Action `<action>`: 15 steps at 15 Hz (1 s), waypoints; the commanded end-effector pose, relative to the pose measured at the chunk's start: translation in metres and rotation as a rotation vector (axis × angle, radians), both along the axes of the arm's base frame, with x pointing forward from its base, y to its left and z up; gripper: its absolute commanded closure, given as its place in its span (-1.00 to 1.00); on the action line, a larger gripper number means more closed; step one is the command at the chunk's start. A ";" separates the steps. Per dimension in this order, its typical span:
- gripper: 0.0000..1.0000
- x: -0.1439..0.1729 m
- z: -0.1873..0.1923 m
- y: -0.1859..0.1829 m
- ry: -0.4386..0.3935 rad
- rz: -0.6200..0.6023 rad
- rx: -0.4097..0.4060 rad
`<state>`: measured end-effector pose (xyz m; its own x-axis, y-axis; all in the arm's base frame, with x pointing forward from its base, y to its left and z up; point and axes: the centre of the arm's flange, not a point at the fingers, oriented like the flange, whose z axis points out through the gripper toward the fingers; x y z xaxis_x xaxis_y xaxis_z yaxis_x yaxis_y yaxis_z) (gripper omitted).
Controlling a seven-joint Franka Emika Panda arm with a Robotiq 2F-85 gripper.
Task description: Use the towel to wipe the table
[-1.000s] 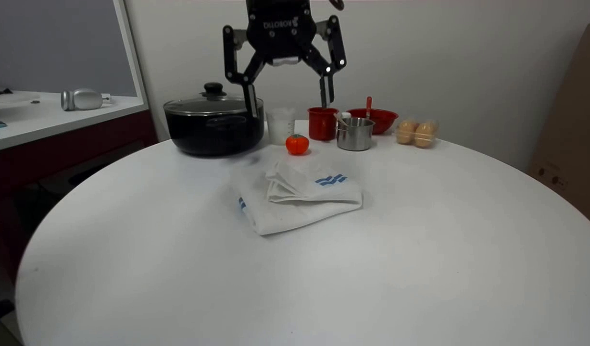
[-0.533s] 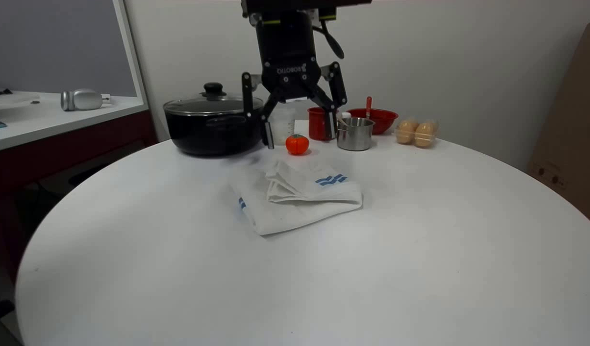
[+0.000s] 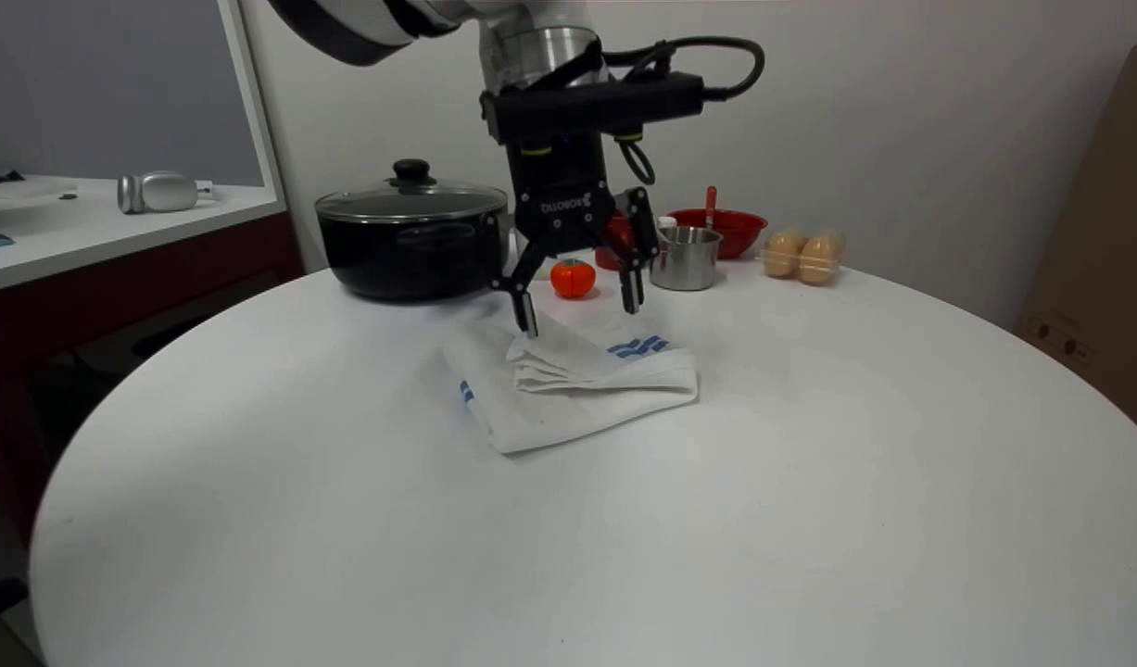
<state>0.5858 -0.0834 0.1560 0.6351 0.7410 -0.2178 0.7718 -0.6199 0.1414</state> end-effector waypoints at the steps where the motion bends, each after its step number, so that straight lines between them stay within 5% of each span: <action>1: -0.95 0.005 -0.027 0.005 0.000 0.001 -0.005; 2: -0.46 0.003 -0.033 0.004 0.005 0.002 -0.005; 4: -0.41 0.001 -0.041 0.001 0.011 -0.002 -0.005; 12: 0.78 -0.004 -0.028 -0.014 -0.010 -0.139 0.021; 15: 1.00 -0.007 -0.025 -0.036 -0.028 -0.259 0.027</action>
<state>0.5844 -0.0998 0.1278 0.7405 0.6421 -0.1984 0.6697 -0.7297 0.1379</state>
